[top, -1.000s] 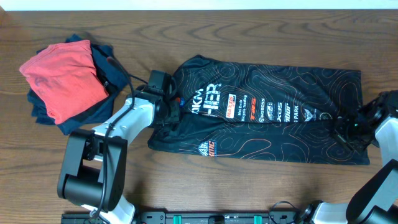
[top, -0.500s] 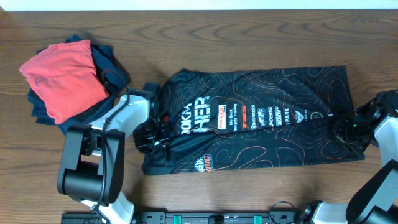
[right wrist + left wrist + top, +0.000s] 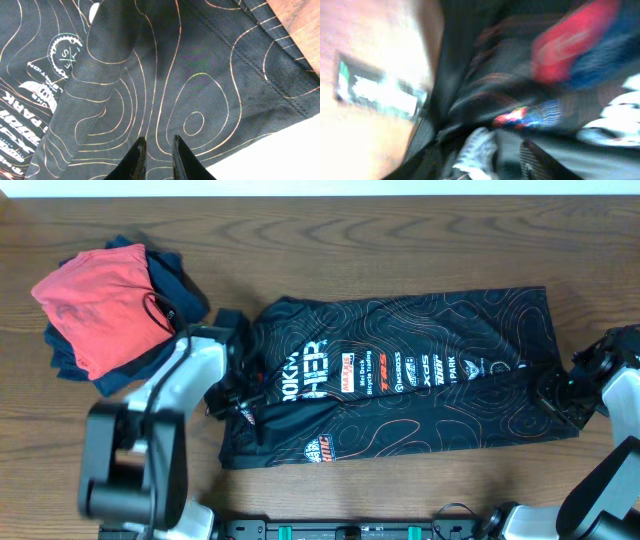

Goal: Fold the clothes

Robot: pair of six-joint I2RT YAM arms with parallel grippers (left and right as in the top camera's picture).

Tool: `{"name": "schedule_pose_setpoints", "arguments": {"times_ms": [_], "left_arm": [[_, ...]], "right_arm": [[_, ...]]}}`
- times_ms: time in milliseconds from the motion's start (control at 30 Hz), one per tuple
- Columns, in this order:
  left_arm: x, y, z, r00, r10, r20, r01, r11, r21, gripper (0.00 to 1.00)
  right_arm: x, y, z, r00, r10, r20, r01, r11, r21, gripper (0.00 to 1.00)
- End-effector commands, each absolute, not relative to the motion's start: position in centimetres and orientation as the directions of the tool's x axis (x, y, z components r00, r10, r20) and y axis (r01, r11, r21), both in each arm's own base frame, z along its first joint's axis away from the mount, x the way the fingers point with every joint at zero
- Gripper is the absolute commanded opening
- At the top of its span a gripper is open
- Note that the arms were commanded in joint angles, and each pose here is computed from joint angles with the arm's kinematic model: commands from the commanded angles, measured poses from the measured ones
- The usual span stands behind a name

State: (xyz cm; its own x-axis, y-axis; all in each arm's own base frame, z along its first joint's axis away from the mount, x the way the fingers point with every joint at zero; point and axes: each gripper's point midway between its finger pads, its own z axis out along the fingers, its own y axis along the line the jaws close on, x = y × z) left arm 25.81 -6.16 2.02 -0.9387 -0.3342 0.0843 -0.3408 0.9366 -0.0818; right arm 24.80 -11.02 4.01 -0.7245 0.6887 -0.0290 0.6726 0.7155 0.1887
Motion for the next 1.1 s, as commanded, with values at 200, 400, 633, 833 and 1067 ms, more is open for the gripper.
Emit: {"name": "schedule_pose_setpoints", "arguments": {"times_ms": [200, 400, 633, 833, 1067], "left_arm": [[36.5, -8.6, 11.3, -0.905, -0.263, -0.334, -0.155, 0.936, -0.316, 0.78], [42.4, -9.5, 11.0, -0.917, -0.216, -0.335, -0.115, 0.948, -0.296, 0.84], [47.1, -10.2, 6.7, -0.937, -0.2, -0.286, -0.119, 0.954, -0.277, 0.85], [48.9, -10.5, 3.2, -0.94, -0.181, -0.291, -0.1, 0.957, -0.271, 0.85], [48.3, -11.5, 0.6, -0.958, -0.163, -0.237, -0.091, 0.954, -0.285, 0.82]], "right_arm": [[25.3, -11.3, 4.6, -0.729, 0.682, -0.058, 0.664, 0.725, 0.181, 0.17], [25.2, -11.3, 4.6, -0.729, 0.682, -0.056, 0.664, 0.725, 0.181, 0.2], [25.3, -11.3, 4.6, -0.729, 0.682, -0.058, 0.664, 0.726, 0.182, 0.21], [25.3, -11.4, 4.6, -0.729, 0.682, -0.061, 0.663, 0.726, 0.182, 0.23], [25.3, -11.4, 4.6, -0.729, 0.682, -0.061, 0.663, 0.725, 0.183, 0.23]]}}
